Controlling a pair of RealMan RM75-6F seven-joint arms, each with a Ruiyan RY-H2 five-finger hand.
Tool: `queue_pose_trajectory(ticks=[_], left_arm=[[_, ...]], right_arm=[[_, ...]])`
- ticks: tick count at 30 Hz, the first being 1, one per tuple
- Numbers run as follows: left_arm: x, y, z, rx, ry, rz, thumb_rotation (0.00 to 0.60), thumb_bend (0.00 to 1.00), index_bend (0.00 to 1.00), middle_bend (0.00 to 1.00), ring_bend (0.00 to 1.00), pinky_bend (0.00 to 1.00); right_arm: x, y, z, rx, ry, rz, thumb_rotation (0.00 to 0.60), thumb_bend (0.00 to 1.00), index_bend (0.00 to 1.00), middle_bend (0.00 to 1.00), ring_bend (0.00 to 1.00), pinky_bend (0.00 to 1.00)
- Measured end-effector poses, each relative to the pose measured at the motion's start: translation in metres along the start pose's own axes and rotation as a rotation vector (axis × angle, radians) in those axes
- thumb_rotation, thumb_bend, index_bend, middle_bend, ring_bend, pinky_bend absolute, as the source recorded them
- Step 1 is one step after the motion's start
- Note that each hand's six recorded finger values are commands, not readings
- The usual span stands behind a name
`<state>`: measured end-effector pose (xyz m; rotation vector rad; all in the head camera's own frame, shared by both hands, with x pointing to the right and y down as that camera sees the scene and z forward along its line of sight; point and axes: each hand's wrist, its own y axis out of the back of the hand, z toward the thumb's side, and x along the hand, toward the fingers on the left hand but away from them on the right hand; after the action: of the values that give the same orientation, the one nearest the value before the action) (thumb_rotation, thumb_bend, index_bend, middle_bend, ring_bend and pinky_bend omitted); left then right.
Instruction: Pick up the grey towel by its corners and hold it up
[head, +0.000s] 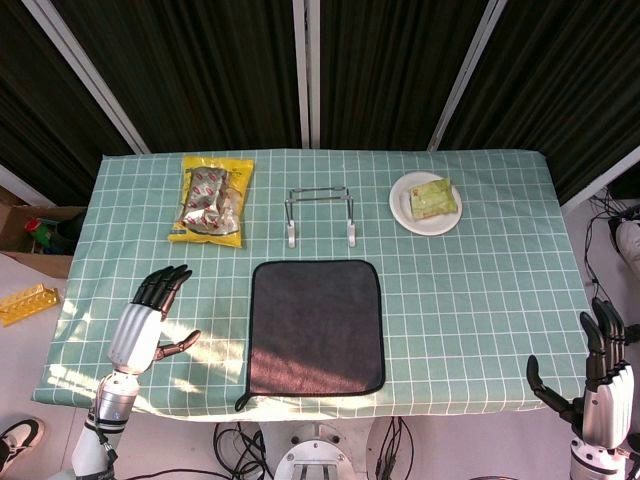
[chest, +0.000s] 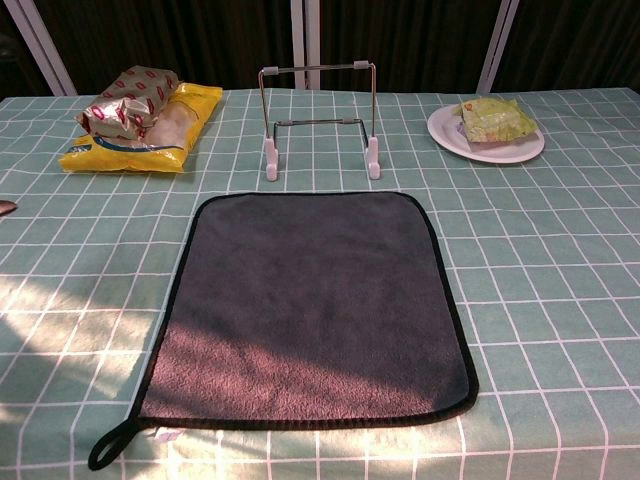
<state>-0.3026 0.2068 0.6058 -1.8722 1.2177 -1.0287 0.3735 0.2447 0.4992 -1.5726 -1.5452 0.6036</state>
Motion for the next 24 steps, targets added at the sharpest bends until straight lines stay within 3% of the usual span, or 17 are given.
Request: queue_pose_trajectory(ticks=[9,14,19,24], left_arm=[[-0.002,-0.011,0.006,0.017,-0.011,-0.044,0.6,0.16,0.09,0.1,0.08,0.13],[-0.013,-0.035,0.021,0.029,-0.058,-0.154,0.6,0.14,0.09,0.1,0.08,0.13],[-0.025,-0.056,0.043,0.034,-0.138,-0.221,0.6,0.12,0.09,0.1,0.08,0.13],[-0.033,-0.071,0.051,0.028,-0.149,-0.283,0.6,0.09,0.09,0.1,0.08,0.13]], right_arm=[[0.0,0.002,-0.002,-0.001,-0.003,-0.005,0.6,0.4,0.0,0.0,0.0,0.0],[0.001,0.004,-0.003,-0.002,-0.005,-0.009,0.6,0.4,0.0,0.0,0.0,0.0],[0.002,0.004,-0.001,-0.004,-0.001,0.004,0.6,0.38,0.0,0.0,0.0,0.0],[0.002,0.004,0.0,-0.009,-0.01,0.016,0.6,0.39,0.0,0.0,0.0,0.0]])
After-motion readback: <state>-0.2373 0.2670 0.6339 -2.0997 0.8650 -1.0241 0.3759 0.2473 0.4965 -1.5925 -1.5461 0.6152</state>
